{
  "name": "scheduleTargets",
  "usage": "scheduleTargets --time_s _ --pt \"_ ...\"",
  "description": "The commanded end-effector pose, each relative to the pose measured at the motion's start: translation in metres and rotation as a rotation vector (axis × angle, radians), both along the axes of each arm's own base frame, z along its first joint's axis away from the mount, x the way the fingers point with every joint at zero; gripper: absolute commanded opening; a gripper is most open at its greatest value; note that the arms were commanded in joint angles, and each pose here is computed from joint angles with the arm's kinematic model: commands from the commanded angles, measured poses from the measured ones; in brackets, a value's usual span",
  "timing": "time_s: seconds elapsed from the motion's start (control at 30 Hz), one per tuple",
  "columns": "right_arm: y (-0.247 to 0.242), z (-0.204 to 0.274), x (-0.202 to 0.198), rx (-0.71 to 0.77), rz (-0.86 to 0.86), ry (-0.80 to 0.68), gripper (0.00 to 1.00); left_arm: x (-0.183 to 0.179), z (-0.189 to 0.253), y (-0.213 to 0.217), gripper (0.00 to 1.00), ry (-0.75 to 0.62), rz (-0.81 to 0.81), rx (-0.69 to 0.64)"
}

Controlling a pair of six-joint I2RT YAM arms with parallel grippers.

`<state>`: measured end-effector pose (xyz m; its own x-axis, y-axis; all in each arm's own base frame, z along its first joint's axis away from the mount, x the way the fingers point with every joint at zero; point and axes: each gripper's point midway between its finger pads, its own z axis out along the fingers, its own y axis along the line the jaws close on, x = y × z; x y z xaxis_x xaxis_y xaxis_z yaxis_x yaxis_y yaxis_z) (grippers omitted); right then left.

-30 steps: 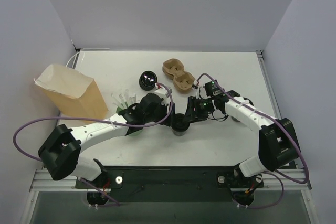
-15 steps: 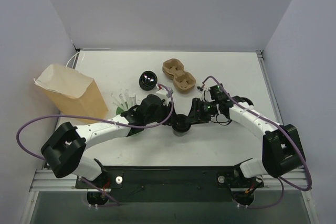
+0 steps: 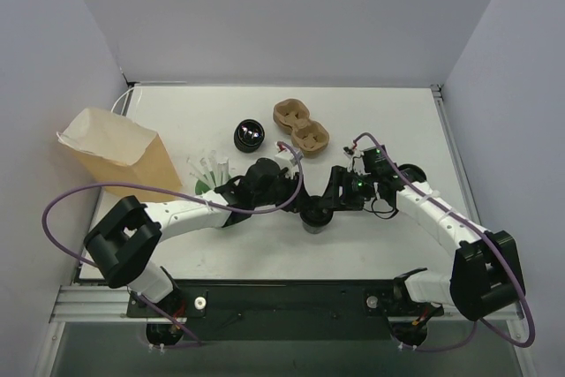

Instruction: Pack the takeout coffee

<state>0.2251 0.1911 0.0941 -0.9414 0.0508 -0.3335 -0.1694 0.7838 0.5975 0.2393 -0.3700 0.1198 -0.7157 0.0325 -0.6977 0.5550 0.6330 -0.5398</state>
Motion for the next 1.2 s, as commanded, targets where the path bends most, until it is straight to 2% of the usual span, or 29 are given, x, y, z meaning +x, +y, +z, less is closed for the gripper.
scheduleTargets --time_s 0.0,0.17,0.63,0.93,1.03,1.17 --pt "0.0 0.013 0.001 0.005 -0.002 -0.032 0.53 -0.012 0.0 -0.01 0.4 0.011 -0.074 0.003" --pt "-0.001 0.012 0.004 -0.013 0.017 -0.025 0.54 -0.009 0.009 -0.01 0.4 -0.011 -0.071 0.007" --pt "-0.007 -0.021 -0.016 -0.034 0.051 0.034 0.46 -0.004 0.023 -0.011 0.41 -0.034 -0.066 0.017" --pt "-0.017 -0.037 -0.023 -0.082 0.036 0.05 0.43 0.008 0.052 0.006 0.57 -0.087 0.012 0.075" --pt "-0.018 -0.037 -0.023 -0.083 0.031 0.044 0.43 0.005 0.058 0.016 0.58 -0.078 0.051 0.082" --pt "-0.02 -0.038 -0.025 -0.092 0.023 0.037 0.42 -0.011 0.044 0.027 0.57 -0.012 0.095 0.078"
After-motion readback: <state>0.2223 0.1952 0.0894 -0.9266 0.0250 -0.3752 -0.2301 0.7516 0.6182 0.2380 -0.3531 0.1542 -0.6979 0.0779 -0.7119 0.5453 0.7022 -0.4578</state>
